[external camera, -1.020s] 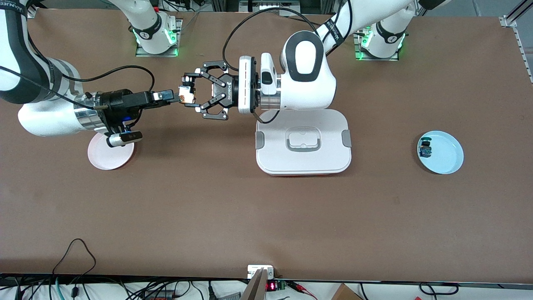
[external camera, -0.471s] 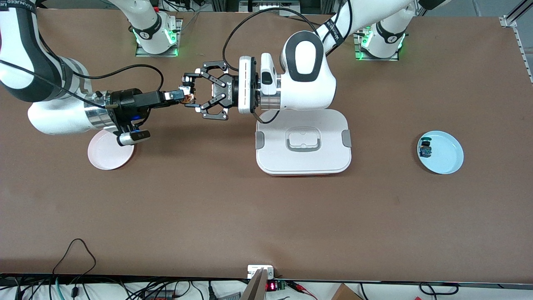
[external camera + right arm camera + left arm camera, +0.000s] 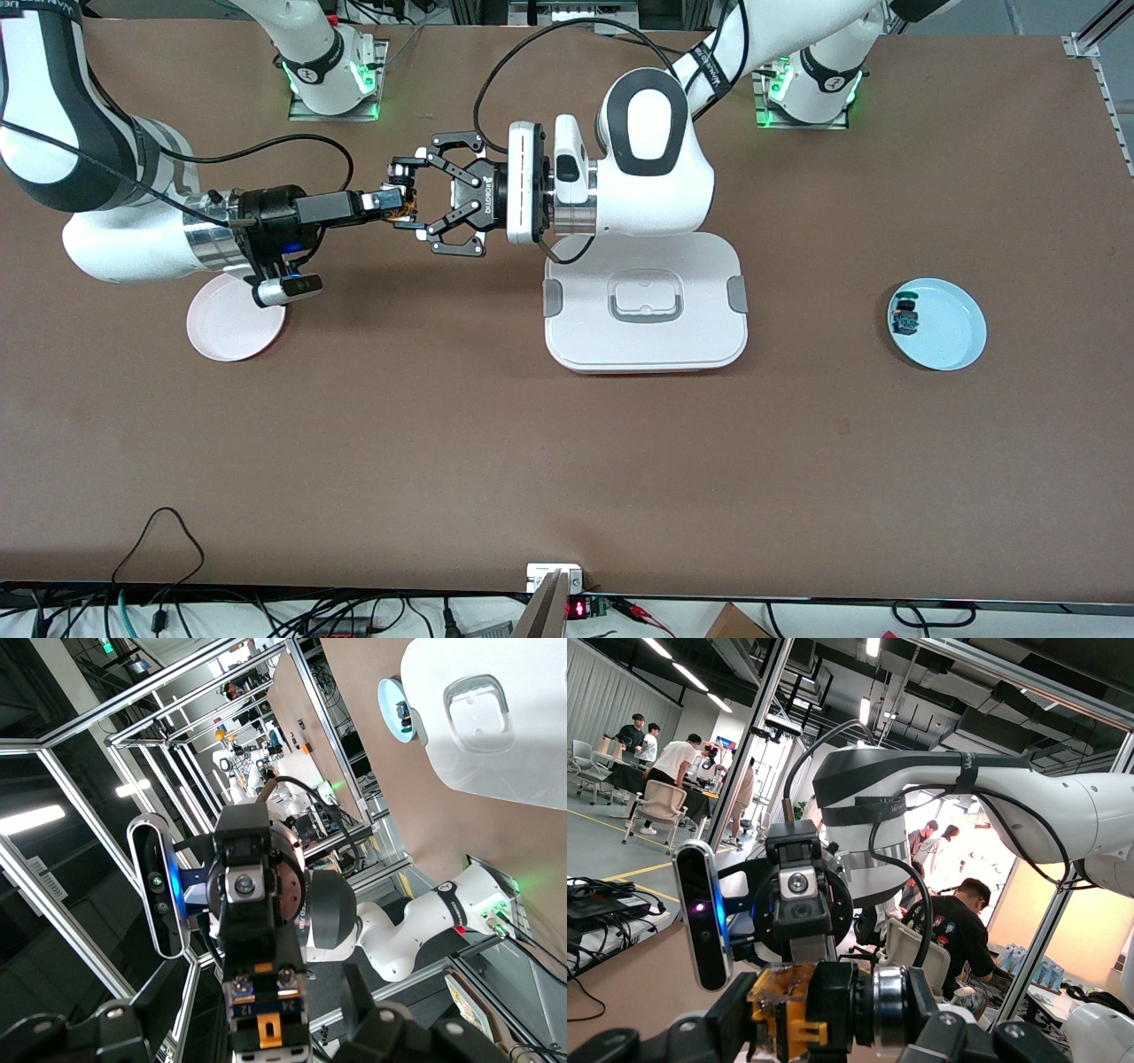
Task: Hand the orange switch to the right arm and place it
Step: 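Close the right gripper on the orange switch held by the left gripper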
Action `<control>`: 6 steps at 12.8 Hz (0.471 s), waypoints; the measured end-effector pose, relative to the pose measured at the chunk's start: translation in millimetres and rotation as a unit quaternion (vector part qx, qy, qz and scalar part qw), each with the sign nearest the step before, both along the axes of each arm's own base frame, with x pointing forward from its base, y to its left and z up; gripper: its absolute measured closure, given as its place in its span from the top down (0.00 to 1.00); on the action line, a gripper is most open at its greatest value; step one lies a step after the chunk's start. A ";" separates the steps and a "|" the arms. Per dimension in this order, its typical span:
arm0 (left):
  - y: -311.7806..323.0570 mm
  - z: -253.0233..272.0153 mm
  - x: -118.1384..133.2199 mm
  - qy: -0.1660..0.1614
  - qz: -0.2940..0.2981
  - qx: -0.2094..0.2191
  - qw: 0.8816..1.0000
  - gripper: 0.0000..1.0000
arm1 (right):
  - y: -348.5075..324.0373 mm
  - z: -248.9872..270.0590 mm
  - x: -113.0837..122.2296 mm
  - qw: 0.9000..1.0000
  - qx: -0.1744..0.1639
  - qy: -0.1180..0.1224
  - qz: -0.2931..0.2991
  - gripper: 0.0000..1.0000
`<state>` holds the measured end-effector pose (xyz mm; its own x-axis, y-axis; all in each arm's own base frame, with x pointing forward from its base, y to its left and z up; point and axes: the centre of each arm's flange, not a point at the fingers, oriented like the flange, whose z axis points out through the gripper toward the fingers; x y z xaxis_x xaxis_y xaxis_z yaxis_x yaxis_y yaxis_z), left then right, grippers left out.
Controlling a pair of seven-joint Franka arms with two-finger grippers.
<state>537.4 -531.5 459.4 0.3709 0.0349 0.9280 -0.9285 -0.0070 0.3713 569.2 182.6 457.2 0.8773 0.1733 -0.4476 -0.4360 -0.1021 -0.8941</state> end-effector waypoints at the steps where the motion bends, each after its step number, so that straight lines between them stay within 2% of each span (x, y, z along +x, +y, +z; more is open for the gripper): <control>1: -0.9 -1.2 -0.5 0.001 -0.001 0.000 1.000 0.72 | -0.3 0.9 -1.0 1.000 0.001 -0.002 0.000 0.74; 4: -2.0 2.6 -0.2 0.003 0.000 -0.004 1.000 0.72 | -3.5 0.6 -6.0 1.000 0.004 -0.003 0.002 0.35; 6: -2.8 3.1 -0.8 0.006 -0.001 -0.005 1.000 0.72 | -4.3 1.1 -6.6 1.000 0.006 -0.006 0.002 0.34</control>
<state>536.6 -534.3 462.5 0.3822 0.0436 0.9230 -0.9239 -0.0012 0.3827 562.7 178.4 458.3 0.8818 0.1818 -0.4352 -0.4251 -0.0933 -0.9003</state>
